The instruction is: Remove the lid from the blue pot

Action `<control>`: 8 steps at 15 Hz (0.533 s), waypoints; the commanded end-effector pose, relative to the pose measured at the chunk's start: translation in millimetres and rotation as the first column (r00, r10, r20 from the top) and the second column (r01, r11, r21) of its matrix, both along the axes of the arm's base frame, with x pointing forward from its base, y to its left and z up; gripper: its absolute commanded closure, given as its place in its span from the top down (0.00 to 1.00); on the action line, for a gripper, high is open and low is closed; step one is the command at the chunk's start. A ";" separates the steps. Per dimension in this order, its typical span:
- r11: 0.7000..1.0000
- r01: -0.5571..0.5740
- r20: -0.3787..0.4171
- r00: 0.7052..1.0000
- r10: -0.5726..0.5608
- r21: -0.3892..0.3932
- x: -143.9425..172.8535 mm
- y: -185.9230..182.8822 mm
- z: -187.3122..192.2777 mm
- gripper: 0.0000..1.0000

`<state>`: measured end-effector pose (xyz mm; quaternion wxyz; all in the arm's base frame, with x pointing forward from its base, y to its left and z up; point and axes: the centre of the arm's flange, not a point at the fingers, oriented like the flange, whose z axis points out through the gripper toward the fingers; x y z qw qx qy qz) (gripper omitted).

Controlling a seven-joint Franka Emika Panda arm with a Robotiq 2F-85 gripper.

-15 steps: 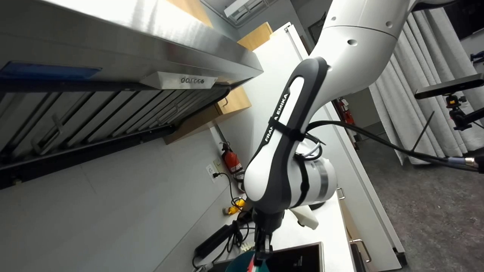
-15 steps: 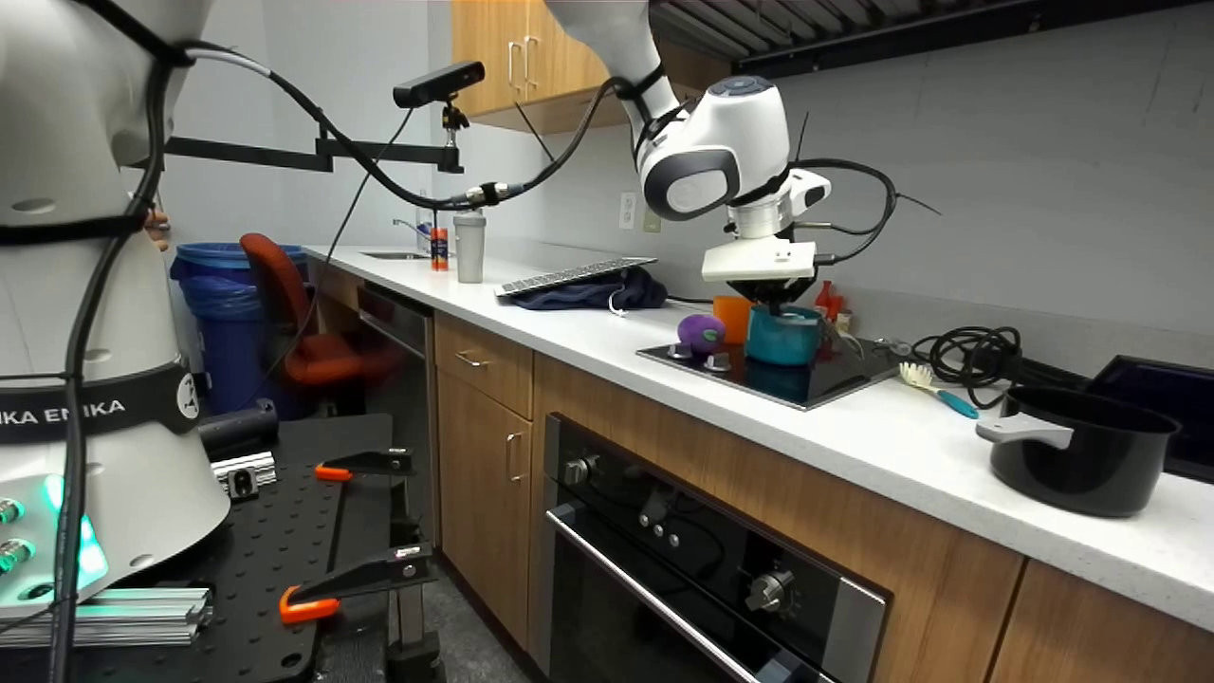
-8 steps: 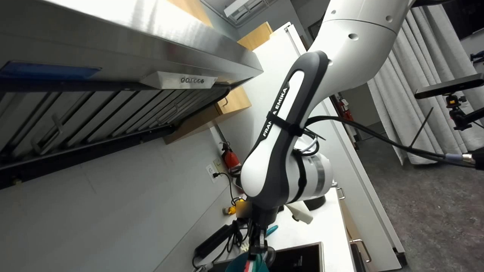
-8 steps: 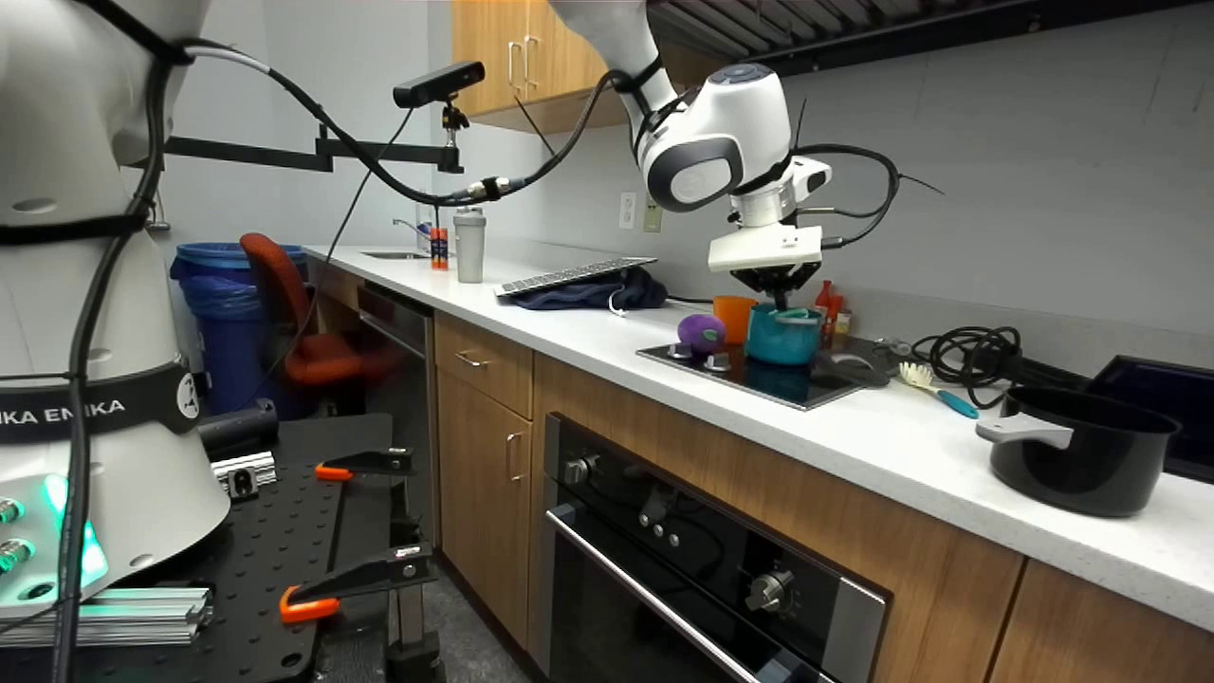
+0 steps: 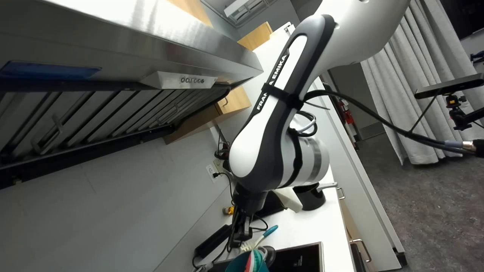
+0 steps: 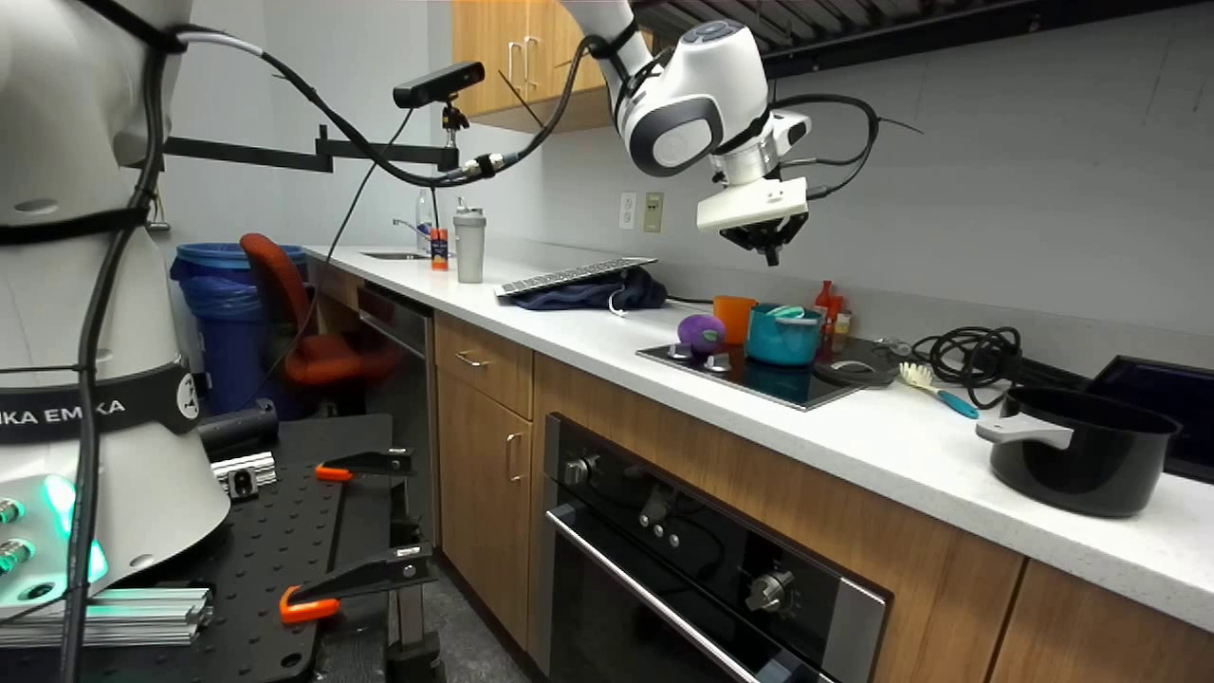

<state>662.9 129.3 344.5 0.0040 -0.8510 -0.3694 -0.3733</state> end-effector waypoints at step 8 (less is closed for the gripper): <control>0.989 0.139 0.006 0.990 -0.139 -0.049 -135.0 -13.4 39.7 0.00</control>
